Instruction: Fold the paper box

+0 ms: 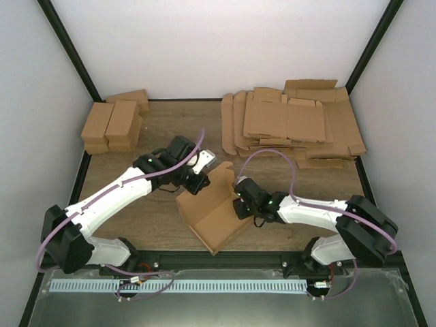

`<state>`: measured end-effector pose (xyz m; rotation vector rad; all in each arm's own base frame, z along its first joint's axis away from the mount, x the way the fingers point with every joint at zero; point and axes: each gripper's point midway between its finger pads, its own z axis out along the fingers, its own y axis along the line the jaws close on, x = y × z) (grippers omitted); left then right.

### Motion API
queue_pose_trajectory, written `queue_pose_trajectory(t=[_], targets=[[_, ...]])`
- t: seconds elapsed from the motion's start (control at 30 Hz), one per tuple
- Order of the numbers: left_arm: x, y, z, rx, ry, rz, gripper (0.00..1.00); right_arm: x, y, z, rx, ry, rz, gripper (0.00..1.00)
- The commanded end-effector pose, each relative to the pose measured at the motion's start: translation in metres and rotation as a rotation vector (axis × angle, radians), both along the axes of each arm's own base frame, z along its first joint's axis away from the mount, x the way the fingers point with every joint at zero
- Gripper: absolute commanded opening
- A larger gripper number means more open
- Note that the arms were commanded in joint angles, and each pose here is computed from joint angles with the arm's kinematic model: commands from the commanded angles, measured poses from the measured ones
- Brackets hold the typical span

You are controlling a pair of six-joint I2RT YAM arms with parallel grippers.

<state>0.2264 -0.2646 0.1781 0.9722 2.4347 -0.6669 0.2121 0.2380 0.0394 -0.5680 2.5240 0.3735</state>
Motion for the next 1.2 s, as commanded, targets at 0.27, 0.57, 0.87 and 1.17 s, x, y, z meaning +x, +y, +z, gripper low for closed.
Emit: queue_pose_trajectory(t=[0.27,0.57,0.87,1.17], targets=[[0.005,-0.004,0.02,0.113,-0.144,-0.018,0.04,-0.01,0.019,0.011,-0.026,-0.041,0.023,0.14],[0.005,-0.005,0.022,0.092,-0.158,-0.015,0.06,-0.013,0.023,0.009,-0.091,-0.117,0.001,0.01],[0.003,-0.009,0.031,0.01,-0.184,0.005,0.4,-0.013,0.024,0.018,-0.024,-0.133,-0.056,0.37],[-0.01,-0.01,0.022,0.014,-0.137,-0.01,0.48,-0.031,0.013,0.012,-0.069,-0.04,-0.025,0.39]])
